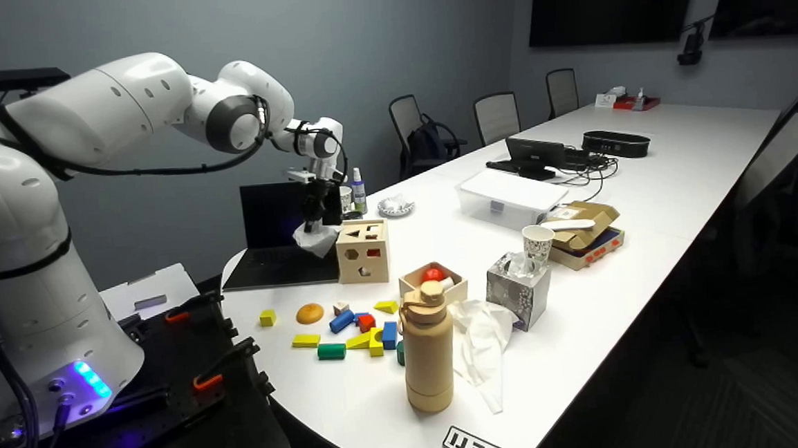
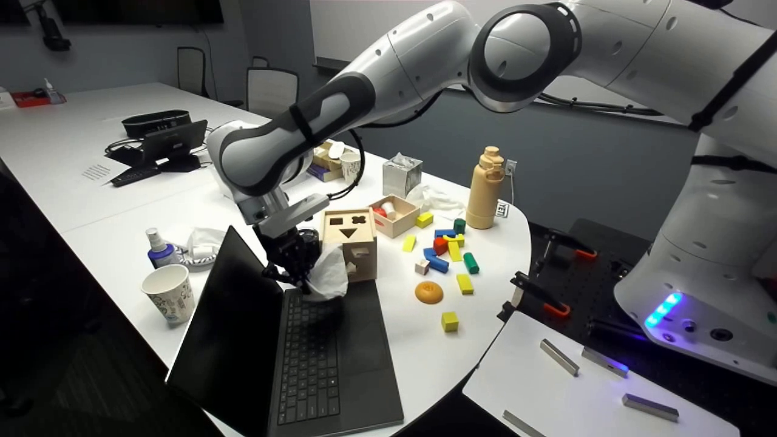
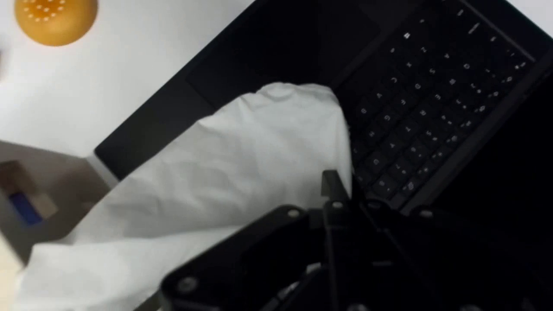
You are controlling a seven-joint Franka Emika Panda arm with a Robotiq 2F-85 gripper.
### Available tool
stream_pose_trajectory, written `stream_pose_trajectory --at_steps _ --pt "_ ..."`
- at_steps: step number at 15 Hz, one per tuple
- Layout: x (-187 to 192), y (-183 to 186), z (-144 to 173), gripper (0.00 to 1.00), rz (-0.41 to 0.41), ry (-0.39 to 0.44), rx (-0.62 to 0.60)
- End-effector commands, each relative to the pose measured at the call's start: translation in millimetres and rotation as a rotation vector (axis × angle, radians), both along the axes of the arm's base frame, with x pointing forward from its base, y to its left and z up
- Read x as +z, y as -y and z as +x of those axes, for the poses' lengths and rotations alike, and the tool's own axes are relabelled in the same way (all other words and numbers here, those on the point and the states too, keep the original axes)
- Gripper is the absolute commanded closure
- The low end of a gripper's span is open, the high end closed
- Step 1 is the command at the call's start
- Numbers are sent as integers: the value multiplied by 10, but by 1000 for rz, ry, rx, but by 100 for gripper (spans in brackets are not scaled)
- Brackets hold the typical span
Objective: Use the napkin to wipe the laptops keyboard
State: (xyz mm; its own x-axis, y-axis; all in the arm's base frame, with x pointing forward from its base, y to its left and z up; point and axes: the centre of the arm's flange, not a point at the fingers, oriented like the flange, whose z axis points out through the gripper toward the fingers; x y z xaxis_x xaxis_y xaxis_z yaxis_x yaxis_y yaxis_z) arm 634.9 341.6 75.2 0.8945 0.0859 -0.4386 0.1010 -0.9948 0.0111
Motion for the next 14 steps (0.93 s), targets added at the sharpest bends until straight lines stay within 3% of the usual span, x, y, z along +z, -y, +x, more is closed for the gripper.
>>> stream_pose_trajectory --at_steps 1,8,10,14 --pt "-81 46 -841 100 48 -28 -49" --pt "-852 -101 -1633 100 96 -17 -148" --pt "-899 -77 -1790 100 112 -6 -171" --pt "-850 51 -1969 100 147 30 -340"
